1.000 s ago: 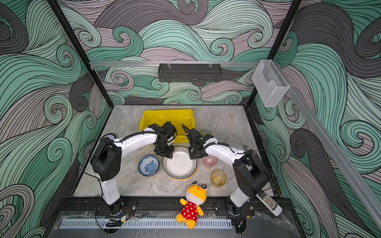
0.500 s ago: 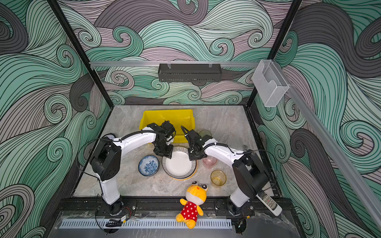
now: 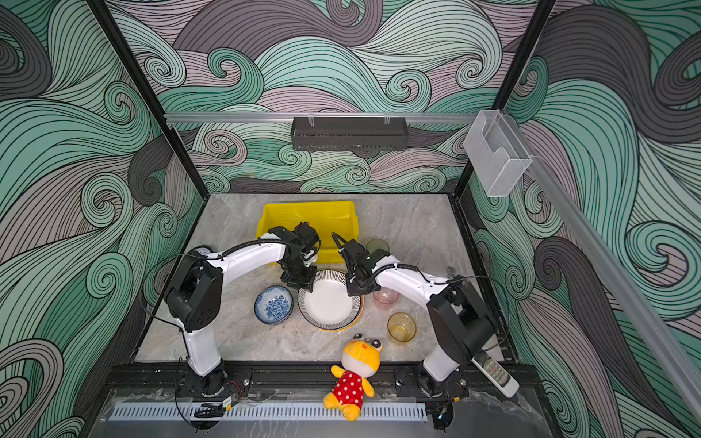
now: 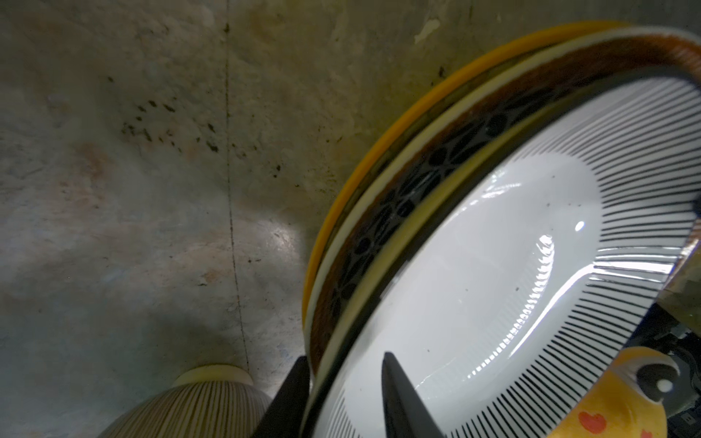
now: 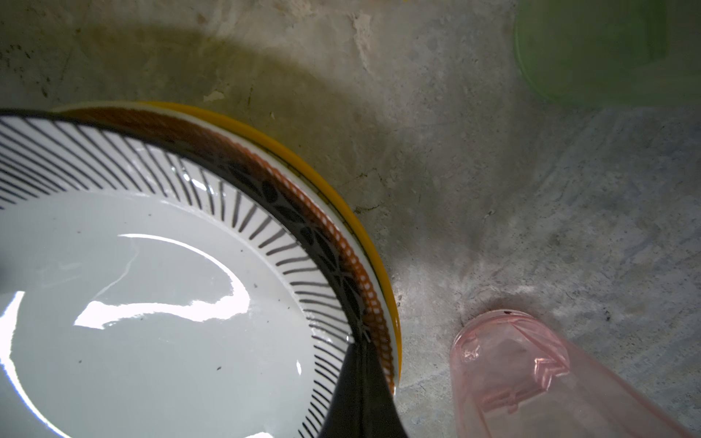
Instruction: Place the mixed dishes into the plastic bin
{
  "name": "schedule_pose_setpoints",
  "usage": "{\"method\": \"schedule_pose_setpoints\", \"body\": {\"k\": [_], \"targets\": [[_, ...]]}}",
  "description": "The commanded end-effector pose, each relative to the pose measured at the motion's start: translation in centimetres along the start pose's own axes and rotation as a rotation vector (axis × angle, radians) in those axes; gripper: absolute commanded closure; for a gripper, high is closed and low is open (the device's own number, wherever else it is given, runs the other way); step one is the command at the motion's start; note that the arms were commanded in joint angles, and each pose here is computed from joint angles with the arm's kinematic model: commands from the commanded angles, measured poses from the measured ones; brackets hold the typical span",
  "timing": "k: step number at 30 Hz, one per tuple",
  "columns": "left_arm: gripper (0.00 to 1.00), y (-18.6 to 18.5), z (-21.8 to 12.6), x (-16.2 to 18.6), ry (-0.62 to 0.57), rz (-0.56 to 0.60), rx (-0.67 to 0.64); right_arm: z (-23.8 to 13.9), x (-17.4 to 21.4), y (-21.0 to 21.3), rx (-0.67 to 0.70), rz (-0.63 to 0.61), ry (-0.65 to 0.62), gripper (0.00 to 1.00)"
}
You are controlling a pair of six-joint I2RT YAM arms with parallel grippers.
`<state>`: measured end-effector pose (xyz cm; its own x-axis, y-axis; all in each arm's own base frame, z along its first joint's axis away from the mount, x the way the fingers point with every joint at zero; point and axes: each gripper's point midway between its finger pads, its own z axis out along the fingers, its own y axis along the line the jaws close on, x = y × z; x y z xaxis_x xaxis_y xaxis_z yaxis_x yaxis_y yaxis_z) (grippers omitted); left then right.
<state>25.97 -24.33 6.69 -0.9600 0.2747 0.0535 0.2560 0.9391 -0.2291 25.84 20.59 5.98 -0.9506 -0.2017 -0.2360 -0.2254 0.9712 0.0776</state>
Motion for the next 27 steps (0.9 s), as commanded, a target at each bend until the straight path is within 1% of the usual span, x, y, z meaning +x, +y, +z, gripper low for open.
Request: {"method": "schedule_pose_setpoints", "body": {"k": [1, 5, 7, 8, 9, 10, 15, 20, 27], "targets": [[0.69, -0.3, 0.7, 0.2, 0.03, -0.016, 0.024, 0.8, 2.4, -0.2, 0.015, 0.009, 0.076, 0.96], [0.75, -0.1, 0.6, 0.1, 0.027, -0.022, 0.022, 0.7, 2.4, -0.2, 0.013, 0.009, 0.075, 0.96], [0.75, 0.1, 0.7, 0.1, 0.032, -0.025, 0.017, 0.7, 2.3, -0.1, 0.011, 0.009, 0.075, 0.96], [0.78, 0.2, 0.7, 0.2, 0.033, -0.03, 0.013, 0.6, 2.3, -0.1, 0.01, 0.008, 0.072, 0.96], [0.85, 0.3, 0.7, 0.2, 0.031, -0.032, 0.006, 0.6, 2.3, -0.1, 0.009, 0.009, 0.073, 0.96], [0.88, 0.4, 0.6, 0.1, 0.027, -0.033, 0.004, 0.6, 2.2, 0.0, 0.006, 0.008, 0.072, 0.96], [0.92, 0.8, 0.3, -0.1, 0.012, -0.044, -0.007, 0.2, 1.9, 0.3, -0.004, 0.007, 0.06, 0.96], [1.0, 1.1, -0.2, -0.2, 0.004, -0.051, -0.006, -0.5, 1.5, 0.5, -0.012, 0.005, 0.043, 0.95], [1.0, 1.5, -1.3, -0.4, -0.023, -0.046, -0.016, -2.2, 0.3, 0.9, -0.032, 0.005, -0.018, 0.93]]}}
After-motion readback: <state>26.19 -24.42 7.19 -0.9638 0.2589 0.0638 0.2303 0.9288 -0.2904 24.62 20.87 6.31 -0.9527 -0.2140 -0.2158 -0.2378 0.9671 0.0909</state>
